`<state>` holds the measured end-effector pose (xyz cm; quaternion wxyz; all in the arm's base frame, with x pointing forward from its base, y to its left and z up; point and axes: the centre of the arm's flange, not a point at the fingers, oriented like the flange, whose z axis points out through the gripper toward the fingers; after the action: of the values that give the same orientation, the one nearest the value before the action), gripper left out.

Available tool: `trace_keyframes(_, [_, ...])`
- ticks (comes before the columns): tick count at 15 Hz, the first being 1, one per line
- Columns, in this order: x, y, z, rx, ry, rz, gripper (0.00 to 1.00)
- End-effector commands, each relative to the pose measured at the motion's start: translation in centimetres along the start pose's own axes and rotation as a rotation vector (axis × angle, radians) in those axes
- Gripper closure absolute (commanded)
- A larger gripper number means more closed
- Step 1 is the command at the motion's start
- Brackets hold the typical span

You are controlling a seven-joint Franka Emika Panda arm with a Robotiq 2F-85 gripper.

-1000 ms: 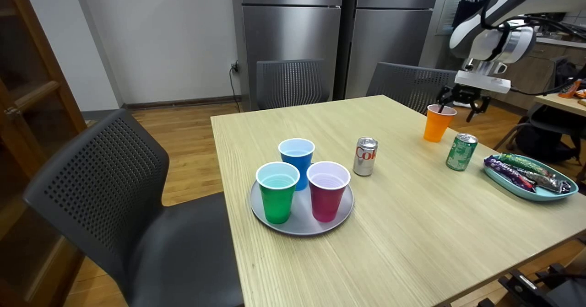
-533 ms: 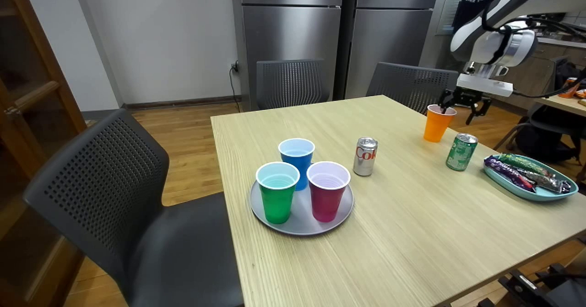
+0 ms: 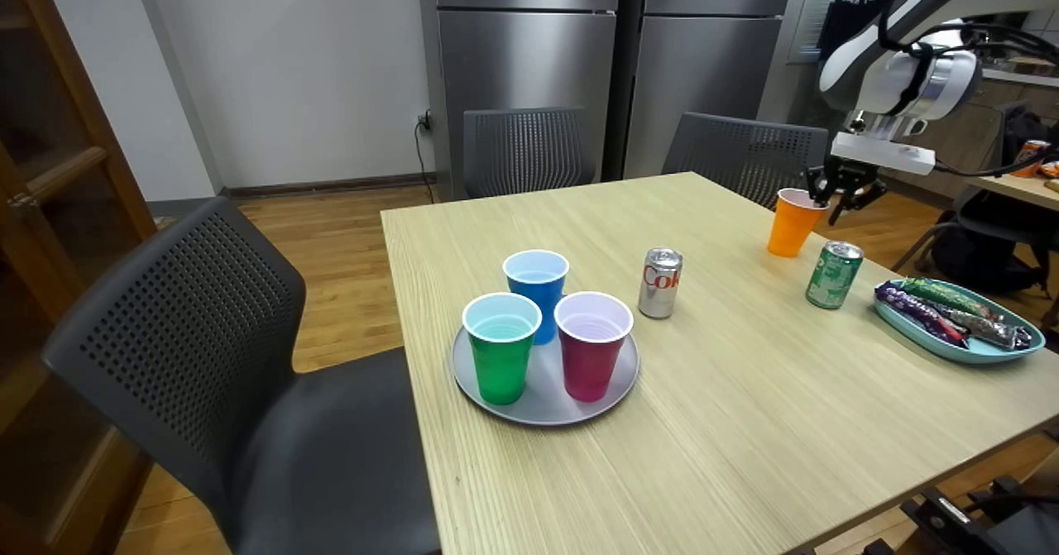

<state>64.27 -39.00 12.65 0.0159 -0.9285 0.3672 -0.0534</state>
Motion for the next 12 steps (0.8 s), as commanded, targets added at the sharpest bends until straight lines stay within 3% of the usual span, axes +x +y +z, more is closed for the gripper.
trace_keyframes(1, [-1.9,0.1,-1.2,0.026,0.001,-0.003,1.0])
trace_keyframes(6, [-2.6,-0.6,-1.9,0.042,0.017,-0.022,0.99])
trace_keyframes(12, [-4.3,-1.1,-4.6,0.061,0.099,-0.049,0.99])
